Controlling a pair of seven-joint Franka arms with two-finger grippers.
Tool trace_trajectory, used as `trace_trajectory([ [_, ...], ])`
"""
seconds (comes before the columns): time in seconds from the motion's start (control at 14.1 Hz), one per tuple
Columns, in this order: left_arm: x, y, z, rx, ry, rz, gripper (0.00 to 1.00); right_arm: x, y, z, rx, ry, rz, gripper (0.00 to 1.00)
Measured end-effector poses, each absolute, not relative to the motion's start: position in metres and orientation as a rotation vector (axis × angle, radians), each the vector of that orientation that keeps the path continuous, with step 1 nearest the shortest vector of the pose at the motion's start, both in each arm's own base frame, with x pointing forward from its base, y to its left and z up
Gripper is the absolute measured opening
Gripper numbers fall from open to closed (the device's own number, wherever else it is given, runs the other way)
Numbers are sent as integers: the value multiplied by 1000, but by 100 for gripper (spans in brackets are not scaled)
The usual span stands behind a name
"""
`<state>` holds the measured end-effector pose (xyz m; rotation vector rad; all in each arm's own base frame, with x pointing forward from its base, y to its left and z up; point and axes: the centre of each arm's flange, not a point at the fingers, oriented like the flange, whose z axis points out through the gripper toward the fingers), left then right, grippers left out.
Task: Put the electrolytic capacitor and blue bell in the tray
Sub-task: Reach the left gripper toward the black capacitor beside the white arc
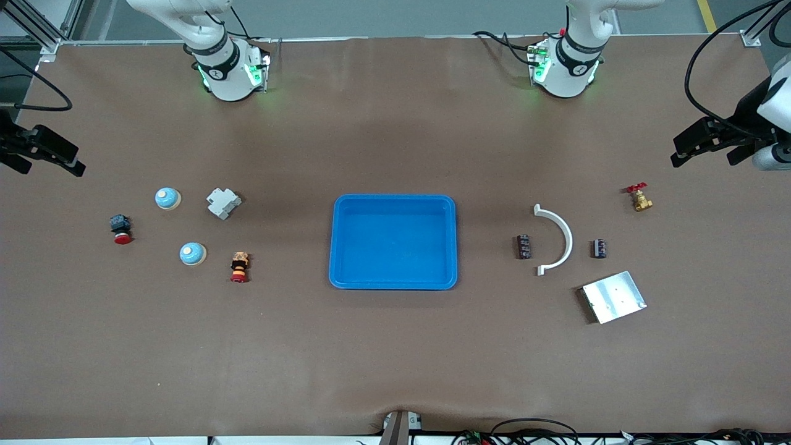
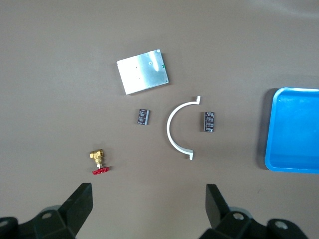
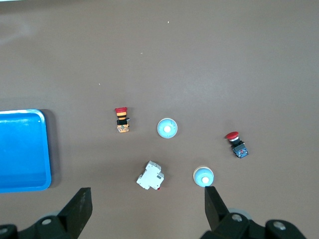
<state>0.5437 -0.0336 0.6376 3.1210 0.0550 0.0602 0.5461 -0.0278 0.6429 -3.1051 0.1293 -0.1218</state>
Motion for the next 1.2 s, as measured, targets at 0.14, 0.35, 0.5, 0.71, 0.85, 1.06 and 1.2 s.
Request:
trace_trajectory([
  [0.14, 544, -33, 638, 3121, 55, 60, 100, 546, -28, 642, -3105, 130, -120, 100],
  [0.35, 544, -32, 638, 3121, 58, 60, 100, 546, -30, 641, -3106, 134, -117, 100],
  [0.5, 544, -29, 638, 3121, 68, 60, 100, 546, -31, 641, -3106, 137, -115, 100],
  [0.71, 545, -27, 634, 3121, 76, 49, 100, 546, -31, 640, -3106, 138, -113, 100],
  [0.85, 547, -25, 630, 3122, 82, 36, 100, 546, -32, 640, -3106, 138, -112, 100],
  [1.06, 545, -10, 621, 3124, 122, -43, 100, 546, -37, 640, -3108, 122, -113, 100],
  [1.2, 548, -5, 604, 3124, 136, -112, 100, 545, -42, 639, -3109, 118, -112, 100],
])
